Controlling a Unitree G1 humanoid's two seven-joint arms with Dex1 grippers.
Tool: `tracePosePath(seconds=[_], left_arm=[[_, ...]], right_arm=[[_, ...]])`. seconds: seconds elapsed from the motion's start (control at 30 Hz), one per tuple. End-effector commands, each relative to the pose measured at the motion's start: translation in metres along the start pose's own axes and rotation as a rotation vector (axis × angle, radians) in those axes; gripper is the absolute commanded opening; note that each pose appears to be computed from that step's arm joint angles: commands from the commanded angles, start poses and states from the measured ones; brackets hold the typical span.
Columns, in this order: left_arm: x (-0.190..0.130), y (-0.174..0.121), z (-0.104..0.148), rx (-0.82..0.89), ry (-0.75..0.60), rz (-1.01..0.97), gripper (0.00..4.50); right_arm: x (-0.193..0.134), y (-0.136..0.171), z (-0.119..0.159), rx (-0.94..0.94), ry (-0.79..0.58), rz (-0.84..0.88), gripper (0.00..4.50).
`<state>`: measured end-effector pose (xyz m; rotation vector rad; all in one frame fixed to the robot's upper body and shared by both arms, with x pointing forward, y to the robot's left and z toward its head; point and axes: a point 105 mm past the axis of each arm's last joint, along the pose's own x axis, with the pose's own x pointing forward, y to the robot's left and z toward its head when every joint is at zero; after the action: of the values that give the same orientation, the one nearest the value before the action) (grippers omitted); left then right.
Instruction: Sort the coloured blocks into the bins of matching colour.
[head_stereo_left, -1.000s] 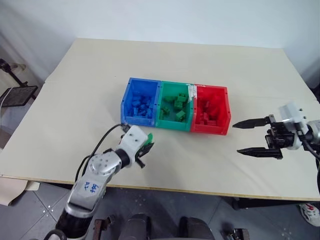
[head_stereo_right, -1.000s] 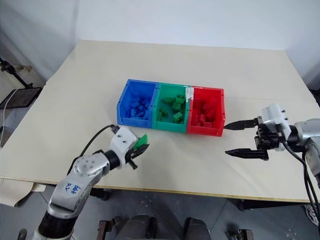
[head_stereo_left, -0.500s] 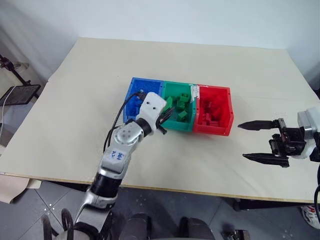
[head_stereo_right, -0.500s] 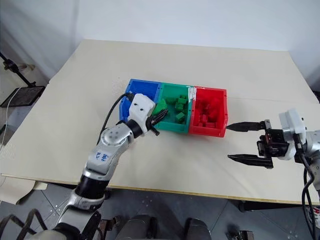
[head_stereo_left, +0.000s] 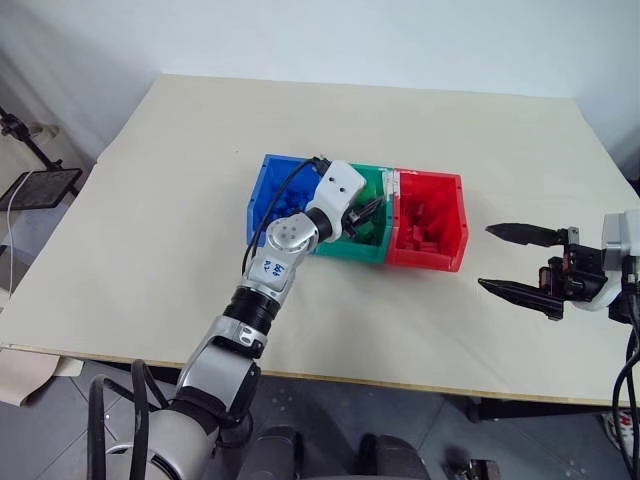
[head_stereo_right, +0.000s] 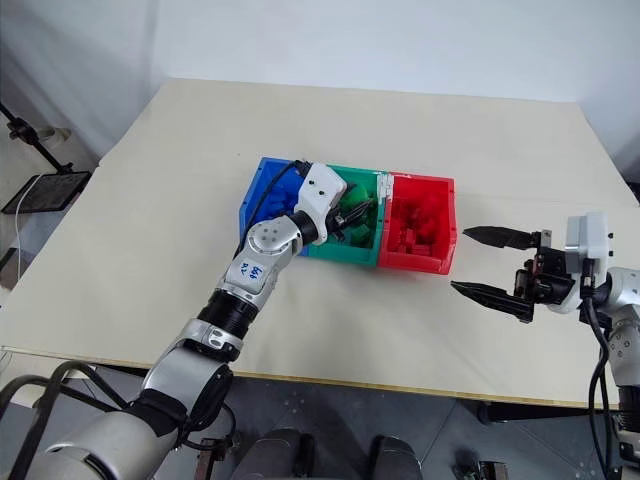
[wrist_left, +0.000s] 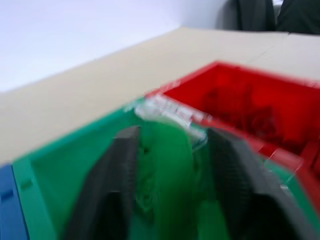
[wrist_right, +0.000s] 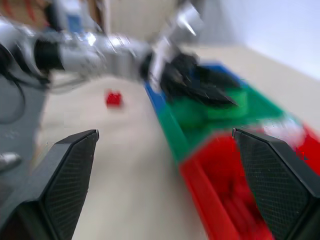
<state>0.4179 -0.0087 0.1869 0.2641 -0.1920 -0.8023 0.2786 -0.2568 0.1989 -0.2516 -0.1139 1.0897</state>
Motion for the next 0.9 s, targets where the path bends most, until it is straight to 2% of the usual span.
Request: tracePosePath(seconds=[0.03, 0.13, 0.27, 0.37, 0.5, 0.6, 0.67, 0.8, 0.9], left_arm=[[0.003, 0.008, 0.021, 0.047, -0.071, 0.016, 3.46], [-0.002, 0.013, 0.022, 0.066, -0.078, 0.023, 4.34], [-0.018, 0.016, 0.025, 0.085, -0.097, 0.0, 4.34], [-0.047, 0.01, 0.025, 0.07, -0.107, -0.062, 4.34], [-0.098, -0.007, 0.012, 0.031, -0.057, -0.158, 4.34], [-0.144, -0.015, 0.001, -0.013, 0.005, -0.196, 4.34], [-0.177, -0.01, -0.009, -0.03, 0.051, -0.155, 4.34], [-0.222, -0.003, -0.023, -0.042, 0.12, -0.113, 4.34], [-0.266, 0.003, -0.033, -0.07, 0.187, -0.082, 4.34]], right_arm=[[-0.025, -0.019, 0.001, -0.043, 0.059, -0.095, 4.5], [-0.03, -0.025, 0.0, -0.042, 0.061, -0.116, 4.5], [-0.03, -0.027, 0.003, -0.044, 0.047, -0.094, 4.5], [-0.031, -0.025, 0.005, -0.038, 0.031, -0.061, 4.5], [-0.036, -0.022, 0.006, -0.028, 0.029, -0.008, 4.5], [-0.038, -0.015, -0.002, -0.008, 0.108, 0.04, 4.5], [-0.034, -0.004, -0.006, 0.001, 0.172, 0.115, 4.5], [-0.029, 0.007, -0.004, 0.006, 0.218, 0.207, 4.5], [-0.035, 0.012, -0.005, 0.028, 0.269, 0.237, 4.5]])
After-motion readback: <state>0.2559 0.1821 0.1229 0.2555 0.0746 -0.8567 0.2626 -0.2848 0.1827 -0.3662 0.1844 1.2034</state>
